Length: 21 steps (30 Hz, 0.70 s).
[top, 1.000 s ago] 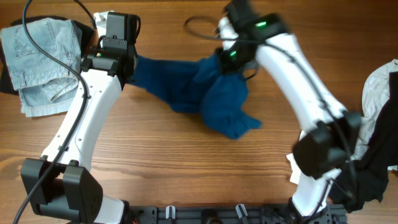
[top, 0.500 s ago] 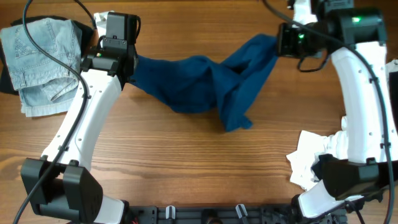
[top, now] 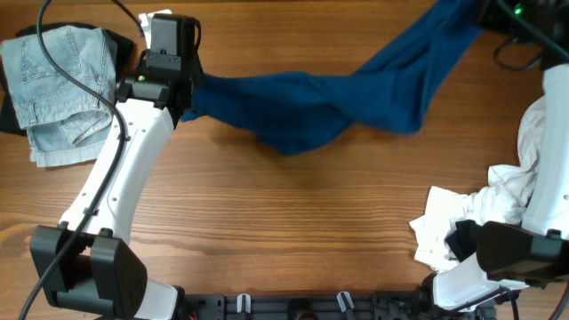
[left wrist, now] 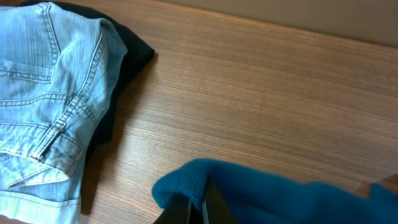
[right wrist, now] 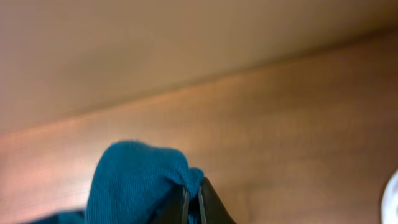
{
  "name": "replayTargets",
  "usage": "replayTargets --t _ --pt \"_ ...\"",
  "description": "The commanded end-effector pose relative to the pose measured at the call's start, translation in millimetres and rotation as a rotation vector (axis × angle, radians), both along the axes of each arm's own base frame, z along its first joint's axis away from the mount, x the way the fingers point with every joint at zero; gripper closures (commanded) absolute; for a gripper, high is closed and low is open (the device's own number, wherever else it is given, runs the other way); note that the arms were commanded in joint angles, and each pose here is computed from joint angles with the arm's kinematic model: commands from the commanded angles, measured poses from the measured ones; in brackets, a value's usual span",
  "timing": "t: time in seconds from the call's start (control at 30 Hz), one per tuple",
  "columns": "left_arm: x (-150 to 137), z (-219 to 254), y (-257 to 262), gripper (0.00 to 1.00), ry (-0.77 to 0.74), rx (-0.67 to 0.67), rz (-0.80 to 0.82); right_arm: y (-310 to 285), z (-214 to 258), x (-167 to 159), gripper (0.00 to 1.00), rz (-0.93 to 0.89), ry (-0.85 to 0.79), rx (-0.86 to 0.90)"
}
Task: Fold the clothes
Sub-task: 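Pull the shirt toward the upper right with the right gripper, stretching it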
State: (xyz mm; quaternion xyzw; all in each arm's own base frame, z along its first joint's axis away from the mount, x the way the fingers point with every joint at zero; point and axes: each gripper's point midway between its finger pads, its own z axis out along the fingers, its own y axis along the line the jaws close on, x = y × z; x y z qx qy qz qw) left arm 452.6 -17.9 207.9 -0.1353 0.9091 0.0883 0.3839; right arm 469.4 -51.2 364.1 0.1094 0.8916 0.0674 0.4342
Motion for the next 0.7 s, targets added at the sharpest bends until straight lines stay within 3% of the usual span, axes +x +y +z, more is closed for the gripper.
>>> replayTargets --t 0.0,0.27,0.67 --pt "4.3 8.0 -1.6 0.96 -0.029 -0.016 0.003 -17.9 43.2 4.1 0.96 -0.026 -0.137 -0.07" --pt "9.0 12.7 -2.4 0.96 -0.058 -0.02 0.003 -6.7 120.5 19.6 0.96 0.051 -0.446 -0.098" --pt "17.4 21.7 -4.0 0.96 -0.11 -0.03 0.002 -7.1 180.8 12.3 0.96 0.041 -0.634 -0.122"
